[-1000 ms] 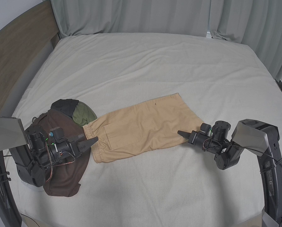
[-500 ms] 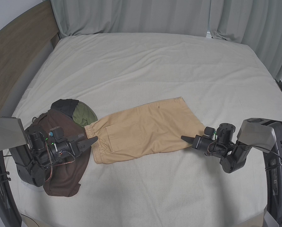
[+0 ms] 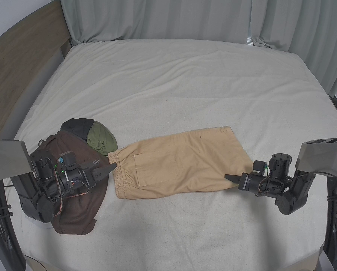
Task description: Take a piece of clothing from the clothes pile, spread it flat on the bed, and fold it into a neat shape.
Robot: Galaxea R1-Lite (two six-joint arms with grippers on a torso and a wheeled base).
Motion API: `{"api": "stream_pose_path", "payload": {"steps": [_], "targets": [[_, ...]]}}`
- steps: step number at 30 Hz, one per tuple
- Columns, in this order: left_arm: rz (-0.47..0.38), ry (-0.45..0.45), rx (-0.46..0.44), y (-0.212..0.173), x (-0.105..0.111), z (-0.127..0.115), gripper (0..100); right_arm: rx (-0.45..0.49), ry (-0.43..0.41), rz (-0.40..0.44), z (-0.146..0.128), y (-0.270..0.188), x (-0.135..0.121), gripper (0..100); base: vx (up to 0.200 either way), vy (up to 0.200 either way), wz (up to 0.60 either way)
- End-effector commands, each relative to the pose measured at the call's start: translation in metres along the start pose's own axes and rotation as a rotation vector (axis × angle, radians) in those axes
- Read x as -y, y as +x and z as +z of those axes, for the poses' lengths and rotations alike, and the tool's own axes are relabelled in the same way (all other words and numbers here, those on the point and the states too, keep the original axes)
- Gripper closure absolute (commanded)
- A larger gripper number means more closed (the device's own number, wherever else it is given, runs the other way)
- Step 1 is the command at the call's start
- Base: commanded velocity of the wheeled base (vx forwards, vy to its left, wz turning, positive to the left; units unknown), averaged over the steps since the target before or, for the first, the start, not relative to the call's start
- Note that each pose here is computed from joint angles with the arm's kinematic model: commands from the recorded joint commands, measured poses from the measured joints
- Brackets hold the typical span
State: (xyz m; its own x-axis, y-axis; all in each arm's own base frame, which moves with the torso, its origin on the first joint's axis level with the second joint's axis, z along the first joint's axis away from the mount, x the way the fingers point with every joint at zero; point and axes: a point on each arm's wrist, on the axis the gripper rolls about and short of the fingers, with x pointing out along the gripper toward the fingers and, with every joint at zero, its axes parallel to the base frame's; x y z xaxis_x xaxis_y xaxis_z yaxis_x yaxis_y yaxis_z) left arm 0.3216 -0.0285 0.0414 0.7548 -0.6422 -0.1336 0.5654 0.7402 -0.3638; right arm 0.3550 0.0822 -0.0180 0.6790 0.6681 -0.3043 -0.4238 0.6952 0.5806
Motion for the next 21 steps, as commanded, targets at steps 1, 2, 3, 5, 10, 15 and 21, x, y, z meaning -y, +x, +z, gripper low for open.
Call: {"api": "stream_pose_path", "payload": {"steps": [1,2,3,5,10,15,21], "targets": [[0.001,0.002,0.004,-0.001,0.000,0.001,0,-0.012,-0.012,-0.037,-0.003,-0.022,-0.011,100,0.000,0.000,0.00],[0.002,0.002,0.005,-0.001,0.000,0.002,0,-0.017,-0.013,-0.047,-0.005,-0.024,-0.010,100,0.000,0.000,0.00],[0.002,0.002,0.005,-0.001,0.000,0.002,0,-0.016,-0.018,-0.058,-0.006,-0.028,-0.009,100,0.000,0.000,0.00],[0.002,0.003,0.006,-0.001,0.000,0.002,0,-0.017,-0.025,-0.071,-0.009,-0.033,-0.006,100,0.000,0.000,0.00],[0.001,0.004,0.007,-0.001,0.000,0.003,0,-0.051,-0.018,-0.114,-0.026,-0.056,-0.002,100,0.000,0.000,0.00],[0.000,0.003,0.005,-0.001,0.001,0.002,0,-0.081,-0.024,-0.143,-0.040,-0.073,-0.001,100,0.000,0.000,0.00],[-0.001,0.003,0.004,-0.001,0.001,0.002,0,-0.105,-0.017,-0.167,-0.050,-0.086,-0.001,100,0.000,0.000,0.00]]}}
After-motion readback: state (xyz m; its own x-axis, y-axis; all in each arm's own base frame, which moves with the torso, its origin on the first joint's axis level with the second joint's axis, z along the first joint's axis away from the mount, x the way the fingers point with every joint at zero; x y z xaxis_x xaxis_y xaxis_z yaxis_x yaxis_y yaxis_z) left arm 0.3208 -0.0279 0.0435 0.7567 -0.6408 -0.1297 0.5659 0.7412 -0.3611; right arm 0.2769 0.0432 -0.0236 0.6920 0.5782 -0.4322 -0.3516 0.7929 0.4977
